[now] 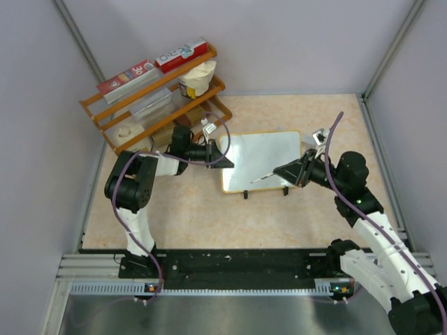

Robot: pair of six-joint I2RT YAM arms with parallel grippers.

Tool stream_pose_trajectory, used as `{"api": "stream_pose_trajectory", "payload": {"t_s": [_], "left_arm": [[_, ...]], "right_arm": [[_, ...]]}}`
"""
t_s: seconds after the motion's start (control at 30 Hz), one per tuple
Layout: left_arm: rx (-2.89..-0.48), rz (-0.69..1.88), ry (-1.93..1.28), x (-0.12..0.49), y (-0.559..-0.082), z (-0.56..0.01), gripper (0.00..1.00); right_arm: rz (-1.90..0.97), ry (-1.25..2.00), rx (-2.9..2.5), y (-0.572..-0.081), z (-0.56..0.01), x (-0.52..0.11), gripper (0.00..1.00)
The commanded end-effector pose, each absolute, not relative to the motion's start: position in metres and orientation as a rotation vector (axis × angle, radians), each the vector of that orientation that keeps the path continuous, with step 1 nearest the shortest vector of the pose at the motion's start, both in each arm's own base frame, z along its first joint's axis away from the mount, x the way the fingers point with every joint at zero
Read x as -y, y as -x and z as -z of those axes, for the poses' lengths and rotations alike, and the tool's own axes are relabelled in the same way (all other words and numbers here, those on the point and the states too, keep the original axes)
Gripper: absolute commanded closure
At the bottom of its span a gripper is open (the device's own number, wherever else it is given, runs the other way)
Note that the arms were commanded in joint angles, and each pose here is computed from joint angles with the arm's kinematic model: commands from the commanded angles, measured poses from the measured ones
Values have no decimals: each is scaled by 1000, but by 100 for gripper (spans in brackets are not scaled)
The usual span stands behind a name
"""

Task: Write a sentence on the whiteboard
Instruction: Adjust the whiteboard marker at the Whiteboard stand.

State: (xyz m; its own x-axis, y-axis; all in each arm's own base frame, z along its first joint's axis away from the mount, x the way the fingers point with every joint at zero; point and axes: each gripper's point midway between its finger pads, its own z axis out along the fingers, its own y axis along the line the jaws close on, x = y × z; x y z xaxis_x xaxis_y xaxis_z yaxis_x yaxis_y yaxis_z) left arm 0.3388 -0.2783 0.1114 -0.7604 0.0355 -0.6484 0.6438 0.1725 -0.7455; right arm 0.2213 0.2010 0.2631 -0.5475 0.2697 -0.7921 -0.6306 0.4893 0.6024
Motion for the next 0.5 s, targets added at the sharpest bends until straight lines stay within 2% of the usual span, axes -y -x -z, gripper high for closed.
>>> {"api": "stream_pose_trajectory", "payload": {"t_s": [0.0,0.47], "left_arm": [[-1950,1570,-680,275,-336,-104,100],[-1990,1615,-732,278,-298,-88,100]], "right_arm": [[-1199,316,-1759,-220,-271,-200,100],[-1158,319,-1744,-218,-273,-195,100]]}}
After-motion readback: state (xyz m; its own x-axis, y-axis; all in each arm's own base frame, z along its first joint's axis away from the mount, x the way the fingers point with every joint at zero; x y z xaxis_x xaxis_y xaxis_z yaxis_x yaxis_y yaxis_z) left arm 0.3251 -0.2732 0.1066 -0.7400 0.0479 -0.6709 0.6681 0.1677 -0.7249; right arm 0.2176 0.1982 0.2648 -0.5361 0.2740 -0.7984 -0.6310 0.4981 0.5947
